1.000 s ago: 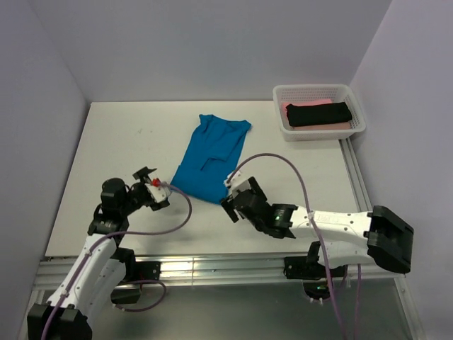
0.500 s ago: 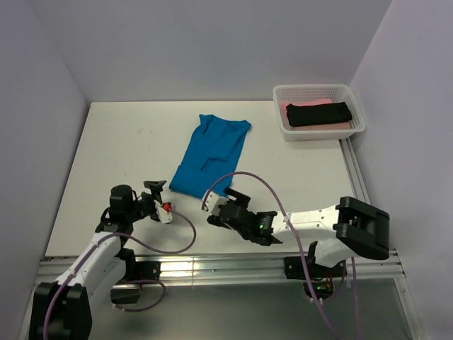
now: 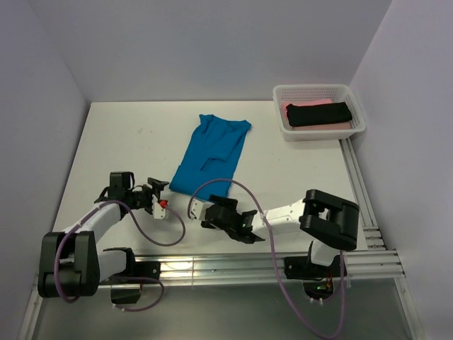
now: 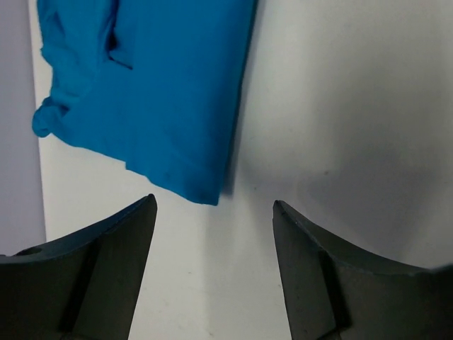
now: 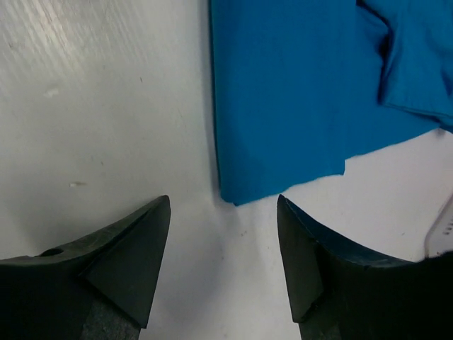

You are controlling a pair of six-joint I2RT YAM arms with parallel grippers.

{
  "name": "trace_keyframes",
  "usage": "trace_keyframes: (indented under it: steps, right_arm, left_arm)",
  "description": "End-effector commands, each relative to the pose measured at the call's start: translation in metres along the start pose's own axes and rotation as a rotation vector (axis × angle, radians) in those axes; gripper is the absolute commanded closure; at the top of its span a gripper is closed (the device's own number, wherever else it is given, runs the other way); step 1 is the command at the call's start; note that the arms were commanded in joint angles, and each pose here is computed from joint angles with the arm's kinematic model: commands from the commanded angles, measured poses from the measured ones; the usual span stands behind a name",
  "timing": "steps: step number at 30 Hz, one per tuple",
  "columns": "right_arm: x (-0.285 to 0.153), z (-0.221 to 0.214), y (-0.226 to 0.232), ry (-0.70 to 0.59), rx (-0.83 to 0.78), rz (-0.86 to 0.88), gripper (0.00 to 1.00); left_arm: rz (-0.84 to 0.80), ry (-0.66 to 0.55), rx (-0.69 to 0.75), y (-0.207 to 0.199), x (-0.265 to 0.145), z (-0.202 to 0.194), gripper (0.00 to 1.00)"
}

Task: Roll the t-shirts
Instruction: Roll the tshirt

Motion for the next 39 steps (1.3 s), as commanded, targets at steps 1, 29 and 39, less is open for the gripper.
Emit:
trace_keyframes:
  steps: [1, 29, 39]
  right_arm:
    - [0.008, 0.02, -0.002, -0.012, -0.016, -0.017, 0.32]
    - [0.039, -0.006, -0.009, 0.202, -0.085, -0.001, 0.59]
    - [0.04, -0.006, -0.009, 0.221, -0.079, 0.033, 0.86]
  left_arm:
    - [-0.012, -0.066, 0.071, -0.001, 0.0, 0.003, 0.28]
    - [-0.054, -0.108, 0.146, 0.003, 0.01, -0.007, 0.54]
    - [-0.054, -0.089, 0.134, 0.01, 0.015, -0.019, 0.49]
Point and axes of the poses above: each gripper's point midway between its finger pads, its own x axis out along the fingers, its own y axis along the line the jaws close on, z = x × y, the point moved 6 cm from there along -x, back along the fingers, and after that the axes turned 12 degrees about x, right-handed, at the moved point
